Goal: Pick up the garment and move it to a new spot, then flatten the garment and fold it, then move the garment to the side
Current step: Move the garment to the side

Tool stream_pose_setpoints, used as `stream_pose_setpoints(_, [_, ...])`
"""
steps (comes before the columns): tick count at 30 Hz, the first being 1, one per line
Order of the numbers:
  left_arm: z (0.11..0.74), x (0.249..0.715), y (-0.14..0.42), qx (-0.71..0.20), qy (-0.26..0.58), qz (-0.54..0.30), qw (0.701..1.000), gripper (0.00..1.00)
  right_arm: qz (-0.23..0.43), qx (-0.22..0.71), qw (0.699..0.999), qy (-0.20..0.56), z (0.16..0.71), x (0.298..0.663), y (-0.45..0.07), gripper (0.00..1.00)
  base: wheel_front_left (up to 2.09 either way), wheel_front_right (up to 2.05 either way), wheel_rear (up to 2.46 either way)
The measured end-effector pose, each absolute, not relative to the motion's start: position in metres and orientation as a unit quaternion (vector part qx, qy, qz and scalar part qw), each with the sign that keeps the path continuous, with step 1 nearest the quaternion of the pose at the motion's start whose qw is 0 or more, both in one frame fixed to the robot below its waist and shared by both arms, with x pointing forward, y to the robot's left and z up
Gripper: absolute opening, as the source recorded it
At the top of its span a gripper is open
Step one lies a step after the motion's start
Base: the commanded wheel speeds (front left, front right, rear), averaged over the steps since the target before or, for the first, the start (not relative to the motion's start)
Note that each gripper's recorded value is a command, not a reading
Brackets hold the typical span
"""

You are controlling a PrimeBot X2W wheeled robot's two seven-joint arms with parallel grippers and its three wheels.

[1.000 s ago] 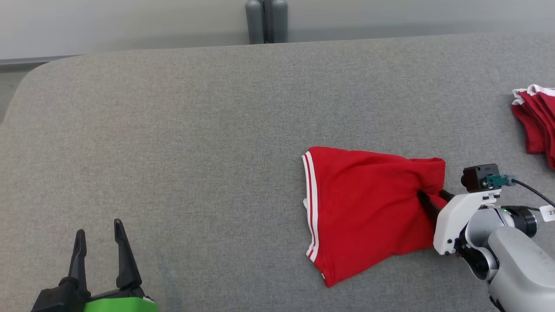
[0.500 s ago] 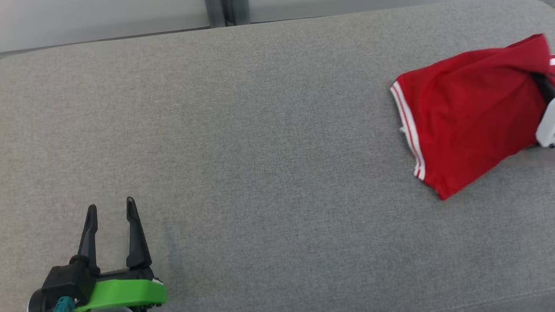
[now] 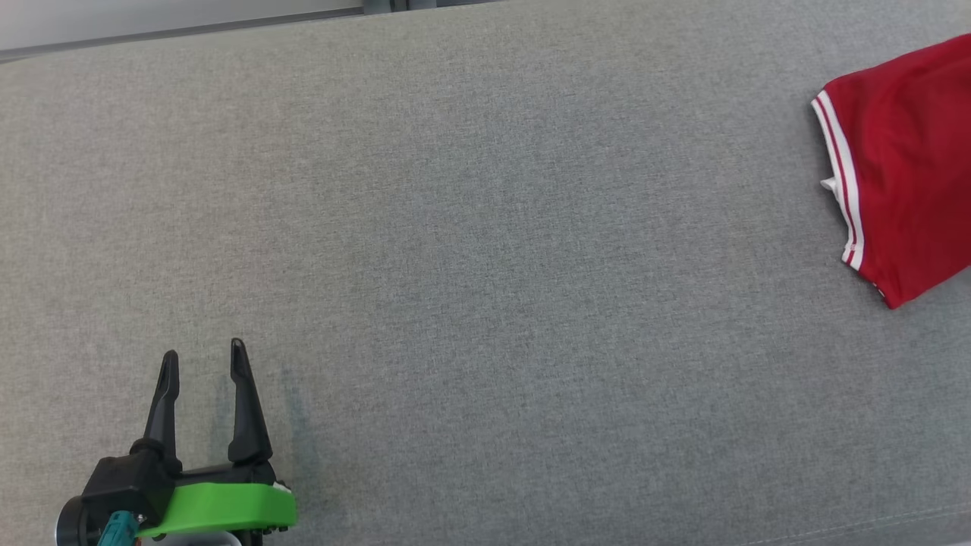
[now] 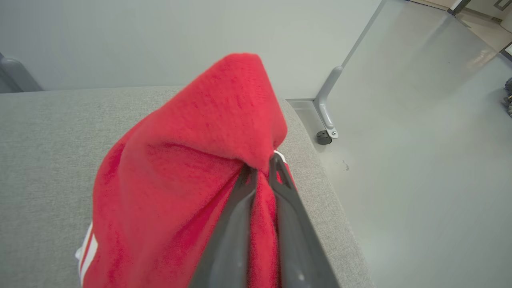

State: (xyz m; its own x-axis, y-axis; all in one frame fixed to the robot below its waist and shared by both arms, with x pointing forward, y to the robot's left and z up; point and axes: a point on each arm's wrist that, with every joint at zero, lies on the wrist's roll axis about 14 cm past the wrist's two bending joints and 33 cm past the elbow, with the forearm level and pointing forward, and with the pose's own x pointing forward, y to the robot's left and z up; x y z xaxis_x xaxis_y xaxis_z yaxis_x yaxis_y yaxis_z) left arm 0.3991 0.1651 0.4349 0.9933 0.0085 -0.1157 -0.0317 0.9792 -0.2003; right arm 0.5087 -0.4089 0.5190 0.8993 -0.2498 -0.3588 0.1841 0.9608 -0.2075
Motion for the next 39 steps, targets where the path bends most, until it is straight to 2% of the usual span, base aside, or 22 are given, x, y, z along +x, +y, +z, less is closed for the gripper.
stream_pose_setpoints(1, [0.434, 0.399, 0.166, -0.101, 0.058, 0.011, 0.993, 1.00, -0.121, -0.095, 0.967, 0.202, 0.516, 0.506, -0.416, 1.00, 0.00, 0.00, 0.00])
stream_pose_setpoints(4, [0.434, 0.399, 0.167, -0.101, 0.058, 0.013, 0.993, 1.00, -0.141, -0.123, 0.958, 0.217, 0.510, 0.497, -0.433, 1.00, 0.00, 0.00, 0.00])
stream_pose_setpoints(8, [0.438, 0.400, 0.170, -0.099, 0.052, 0.019, 0.994, 1.00, -0.159, -0.135, 0.970, 0.128, 0.547, 0.503, -0.442, 1.00, 0.00, 0.00, 0.00])
stream_pose_setpoints(15, [0.445, 0.397, 0.169, -0.104, 0.043, 0.018, 0.993, 1.00, -0.138, -0.165, 0.975, 0.046, 0.561, 0.486, -0.425, 1.00, 0.00, 0.00, 0.00])
stream_pose_setpoints(24, [0.459, 0.387, 0.174, -0.114, 0.028, 0.027, 0.993, 1.00, -0.077, -0.124, 0.988, -0.046, 0.554, 0.427, -0.344, 1.00, 0.00, 0.00, 0.00])
stream_pose_setpoints(30, [0.456, 0.372, 0.188, -0.107, 0.036, 0.051, 0.992, 1.00, -0.015, -0.066, 0.997, -0.023, 0.509, 0.372, -0.264, 1.00, 0.00, 0.00, 0.00])
stream_pose_setpoints(39, [0.461, 0.347, 0.200, -0.118, 0.029, 0.064, 0.991, 1.00, -0.013, -0.004, 1.000, -0.028, 0.500, 0.347, -0.224, 1.00, 0.00, 0.00, 0.00])
